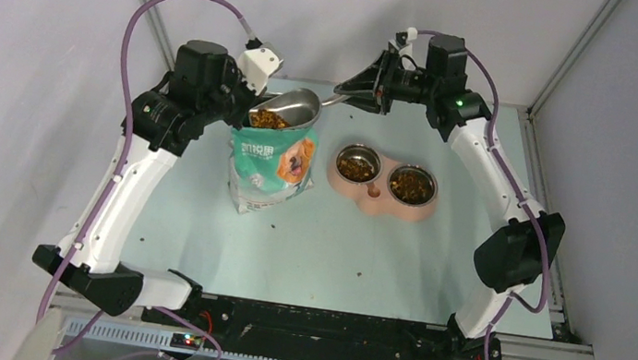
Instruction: Serve the pet food
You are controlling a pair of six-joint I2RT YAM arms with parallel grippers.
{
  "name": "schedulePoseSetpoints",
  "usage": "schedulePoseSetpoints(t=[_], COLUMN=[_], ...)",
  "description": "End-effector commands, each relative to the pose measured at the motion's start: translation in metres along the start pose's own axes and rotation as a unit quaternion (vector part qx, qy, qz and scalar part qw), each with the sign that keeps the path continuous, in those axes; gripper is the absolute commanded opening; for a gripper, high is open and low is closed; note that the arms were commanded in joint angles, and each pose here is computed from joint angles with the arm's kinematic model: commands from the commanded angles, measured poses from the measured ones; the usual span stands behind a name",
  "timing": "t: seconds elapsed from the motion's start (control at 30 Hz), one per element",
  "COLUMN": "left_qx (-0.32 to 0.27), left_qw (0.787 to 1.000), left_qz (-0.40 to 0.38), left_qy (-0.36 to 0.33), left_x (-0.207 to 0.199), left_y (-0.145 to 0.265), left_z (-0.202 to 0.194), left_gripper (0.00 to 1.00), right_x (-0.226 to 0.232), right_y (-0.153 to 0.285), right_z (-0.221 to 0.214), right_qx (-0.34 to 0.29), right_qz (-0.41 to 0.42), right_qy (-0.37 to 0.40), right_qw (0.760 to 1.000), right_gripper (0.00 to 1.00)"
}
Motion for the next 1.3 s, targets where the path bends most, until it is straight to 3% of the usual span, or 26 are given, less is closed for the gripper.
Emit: schedulePoseSetpoints(t=[0.0, 0.63, 1.27], left_qx=[-0.088, -0.092, -0.052], left_qw=[0.995, 0.995, 0.994], left_qz=[0.054, 0.041, 0.088], left_qy=[-0.013, -0.001, -0.031], left_x=[0.023, 0.019, 0.034], left_y=[0.036, 0.037, 0.030], left_z=[0.044, 0.043, 0.022], left_gripper=[0.00, 0.00, 0.00], right_x=[0.011, 0.020, 0.008], right_y=[0.016, 0.037, 0.114], right_z=[0.020, 0.036, 0.044], right_qx=[-0.043, -0.105, -0.153], right_qz=[0.023, -0.017, -0.004], right_qy=[0.032, 0.015, 0.002], right_qw=[0.998, 0.994, 0.988], right_gripper=[0.00, 0.00, 0.00])
Point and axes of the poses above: each gripper's point midway between its finger pads, its own y axis back along the fingers, its own x axis along the line the jaws close on, z = x × y, the point moved 2 cm from there along y, back along the fingers, and after that the axes turned 12 degrees about y, right-handed, at the moved point
